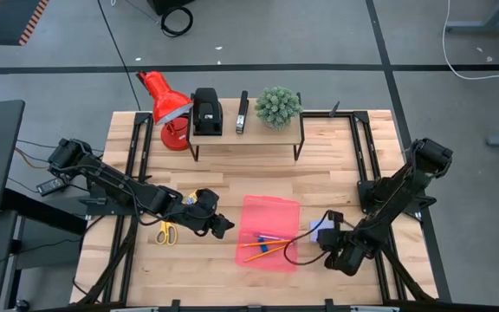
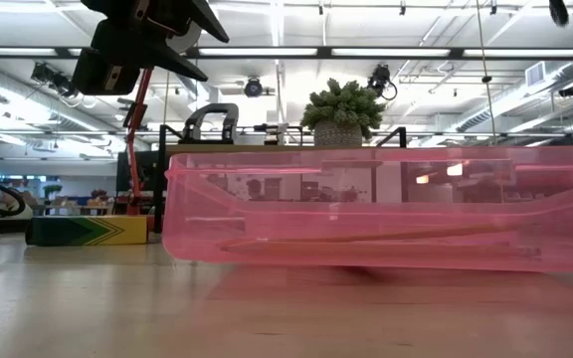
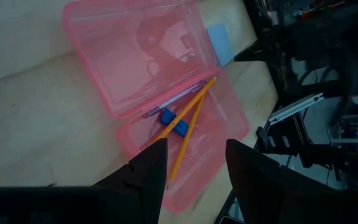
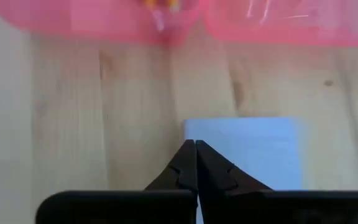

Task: Pack school essentials
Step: Put the purple sticky notes into the pink supply box

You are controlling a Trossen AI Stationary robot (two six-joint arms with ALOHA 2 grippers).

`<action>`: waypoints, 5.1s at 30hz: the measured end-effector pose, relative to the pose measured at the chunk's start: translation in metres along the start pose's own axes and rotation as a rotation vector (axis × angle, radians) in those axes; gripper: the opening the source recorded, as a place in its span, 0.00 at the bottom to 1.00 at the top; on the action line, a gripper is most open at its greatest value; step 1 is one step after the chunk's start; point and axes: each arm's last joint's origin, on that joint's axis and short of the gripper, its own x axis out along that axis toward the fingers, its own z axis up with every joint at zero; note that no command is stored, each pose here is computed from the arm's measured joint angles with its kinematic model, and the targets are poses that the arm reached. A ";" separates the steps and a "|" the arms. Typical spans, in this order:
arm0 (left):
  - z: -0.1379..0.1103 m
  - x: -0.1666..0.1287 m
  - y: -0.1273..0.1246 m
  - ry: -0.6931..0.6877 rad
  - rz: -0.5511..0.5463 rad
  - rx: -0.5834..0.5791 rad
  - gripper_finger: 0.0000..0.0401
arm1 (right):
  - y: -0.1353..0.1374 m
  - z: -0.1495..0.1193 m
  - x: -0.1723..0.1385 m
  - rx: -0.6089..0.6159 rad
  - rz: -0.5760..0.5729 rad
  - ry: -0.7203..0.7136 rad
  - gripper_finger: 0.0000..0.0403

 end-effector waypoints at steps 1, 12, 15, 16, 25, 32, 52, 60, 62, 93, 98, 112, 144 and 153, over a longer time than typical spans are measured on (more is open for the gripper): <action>0.000 0.000 0.000 -0.002 0.000 0.000 0.43 | -0.002 0.002 -0.006 0.014 0.005 -0.016 0.01; 0.001 0.000 0.000 -0.018 0.003 0.000 0.43 | -0.035 0.012 -0.059 0.052 0.044 -0.123 0.01; 0.001 0.000 0.000 -0.040 0.007 -0.001 0.43 | -0.045 0.011 -0.060 0.007 -0.020 -0.088 0.05; 0.001 0.000 0.000 -0.045 0.006 -0.001 0.43 | -0.048 0.011 -0.059 -0.010 -0.035 -0.076 0.08; 0.004 -0.001 -0.011 -0.076 -0.102 0.074 0.43 | -0.055 0.018 -0.052 -0.067 0.043 0.076 0.45; 0.016 -0.005 -0.034 -0.191 -0.321 0.179 0.43 | -0.058 0.031 -0.056 0.194 0.111 0.024 0.51; 0.033 -0.002 -0.032 -0.256 -0.308 0.233 0.43 | -0.115 0.031 -0.028 0.266 0.452 0.369 0.47; 0.026 -0.003 -0.031 -0.232 -0.300 0.249 0.43 | -0.147 0.028 -0.006 0.269 0.496 0.345 0.47; 0.026 -0.003 -0.031 -0.230 -0.296 0.250 0.43 | -0.151 0.024 0.000 0.243 0.492 0.349 0.47; 0.019 -0.003 -0.030 -0.199 -0.284 0.245 0.43 | -0.123 0.016 0.039 0.037 0.421 0.296 0.67; 0.018 -0.004 -0.031 -0.195 -0.287 0.246 0.43 | -0.114 0.015 0.038 0.043 0.399 0.275 0.66; 0.015 -0.003 -0.029 -0.180 -0.265 0.257 0.43 | -0.082 0.003 0.035 0.060 0.323 0.235 0.66; 0.009 -0.003 -0.025 -0.142 -0.231 0.225 0.43 | -0.064 -0.008 0.037 0.151 0.235 0.172 0.02; 0.003 -0.004 -0.024 -0.115 -0.213 0.223 0.43 | -0.060 0.004 0.028 0.209 0.264 0.129 0.01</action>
